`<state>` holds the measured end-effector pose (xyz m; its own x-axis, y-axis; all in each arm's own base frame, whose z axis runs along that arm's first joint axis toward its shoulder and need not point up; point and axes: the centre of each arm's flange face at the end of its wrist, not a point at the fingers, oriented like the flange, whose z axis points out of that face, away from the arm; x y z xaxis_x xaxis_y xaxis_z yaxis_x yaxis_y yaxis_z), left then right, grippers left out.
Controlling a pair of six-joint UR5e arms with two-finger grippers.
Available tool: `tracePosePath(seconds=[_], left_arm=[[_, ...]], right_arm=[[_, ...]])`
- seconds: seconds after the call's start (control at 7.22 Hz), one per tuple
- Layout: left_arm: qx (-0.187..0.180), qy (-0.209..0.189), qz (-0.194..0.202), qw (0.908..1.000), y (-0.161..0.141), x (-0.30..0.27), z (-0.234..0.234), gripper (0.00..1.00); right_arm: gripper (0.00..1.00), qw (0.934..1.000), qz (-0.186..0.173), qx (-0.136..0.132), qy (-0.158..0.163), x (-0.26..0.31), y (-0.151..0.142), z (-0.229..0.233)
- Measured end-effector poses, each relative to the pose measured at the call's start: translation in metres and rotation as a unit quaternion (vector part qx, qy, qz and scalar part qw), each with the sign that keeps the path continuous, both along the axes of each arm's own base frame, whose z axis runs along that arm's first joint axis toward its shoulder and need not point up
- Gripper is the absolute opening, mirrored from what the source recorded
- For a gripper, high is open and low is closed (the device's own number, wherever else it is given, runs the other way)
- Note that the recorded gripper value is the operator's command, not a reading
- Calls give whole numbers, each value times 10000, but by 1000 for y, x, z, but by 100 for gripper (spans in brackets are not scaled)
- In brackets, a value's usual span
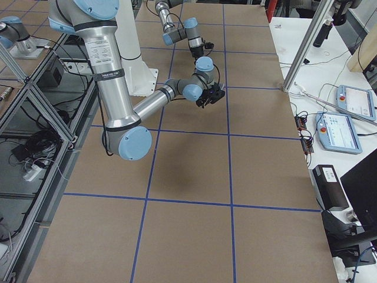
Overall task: Fold towel twice with both arms
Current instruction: 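Lift the strip end with the left gripper and fold it farther over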
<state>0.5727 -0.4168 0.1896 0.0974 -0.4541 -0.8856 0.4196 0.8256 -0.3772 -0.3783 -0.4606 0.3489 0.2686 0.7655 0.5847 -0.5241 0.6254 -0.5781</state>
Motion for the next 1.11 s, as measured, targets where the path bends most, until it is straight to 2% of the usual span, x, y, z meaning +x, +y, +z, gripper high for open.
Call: tracePosePath(seconds=[0.55, 0.69, 0.83, 0.97, 1.11], left_arm=[[-192, -190, -470, 9985, -85, 14, -19, 0], [-228, -266, -544, 9979, -101, 16, -18, 0], [-254, -315, -588, 9974, -111, 18, -18, 4], [-276, -357, -608, 9971, -117, 21, -16, 99], [-283, -372, -630, 9969, -121, 23, -14, 100]], right_arm=[[100, 10000, -25, 7, 28, 2, -2, 4], [100, 10000, -35, 0, 63, 1, -4, 8], [100, 10000, -39, 1, 88, 1, -6, 11], [100, 9999, -36, 4, 98, 1, -7, 12], [100, 9999, -34, 5, 101, 1, -7, 12]])
